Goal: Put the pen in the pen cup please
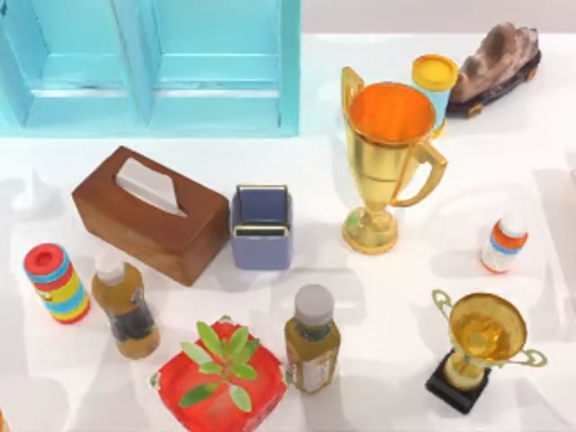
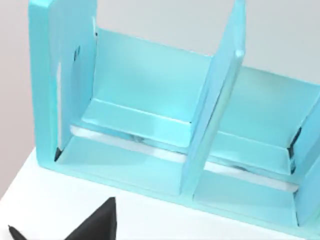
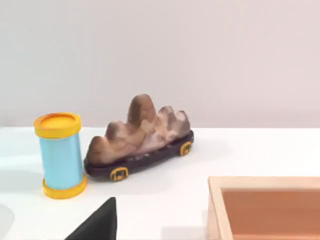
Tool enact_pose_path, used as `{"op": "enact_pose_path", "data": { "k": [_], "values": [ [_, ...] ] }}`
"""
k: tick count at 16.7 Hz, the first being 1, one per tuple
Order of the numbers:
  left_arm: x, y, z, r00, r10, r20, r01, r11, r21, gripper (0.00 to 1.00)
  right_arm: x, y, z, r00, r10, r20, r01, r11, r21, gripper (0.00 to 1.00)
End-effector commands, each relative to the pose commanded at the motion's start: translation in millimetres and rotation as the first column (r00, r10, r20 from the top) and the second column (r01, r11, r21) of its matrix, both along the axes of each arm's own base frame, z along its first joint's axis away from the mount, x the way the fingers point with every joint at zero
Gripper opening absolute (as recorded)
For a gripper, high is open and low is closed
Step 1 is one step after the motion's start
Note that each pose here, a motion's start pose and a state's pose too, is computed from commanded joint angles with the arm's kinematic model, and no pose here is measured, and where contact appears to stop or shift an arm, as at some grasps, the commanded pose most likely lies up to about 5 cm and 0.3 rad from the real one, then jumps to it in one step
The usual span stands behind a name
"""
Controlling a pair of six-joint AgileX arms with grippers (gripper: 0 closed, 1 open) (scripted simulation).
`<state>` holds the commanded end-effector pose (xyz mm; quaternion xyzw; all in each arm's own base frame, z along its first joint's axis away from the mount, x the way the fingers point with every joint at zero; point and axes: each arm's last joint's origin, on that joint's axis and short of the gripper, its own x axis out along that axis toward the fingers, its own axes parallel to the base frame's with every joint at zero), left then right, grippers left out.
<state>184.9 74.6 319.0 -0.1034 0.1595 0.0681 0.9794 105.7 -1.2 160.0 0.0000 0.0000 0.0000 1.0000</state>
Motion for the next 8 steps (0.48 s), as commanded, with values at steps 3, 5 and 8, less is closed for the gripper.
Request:
{"op": "enact_pose_path", "data": {
  "k": [3, 5, 8],
  "values": [
    [57, 54, -1, 0.981, 0.019, -0.191, -0.053, 0.983, -0.177, 1.00, 0, 0, 0, 1.000, 0.000, 0.000, 0.000, 1.000, 0.000, 1.00],
    [91, 95, -25, 0.946, 0.017, -0.325, -0.123, 0.943, -0.309, 1.00, 0, 0, 0, 1.000, 0.000, 0.000, 0.000, 1.000, 0.000, 1.00],
    [121, 148, -79, 0.869, -0.014, -0.495, -0.259, 0.838, -0.480, 1.00, 0, 0, 0, 1.000, 0.000, 0.000, 0.000, 1.000, 0.000, 1.00]
  ]
}}
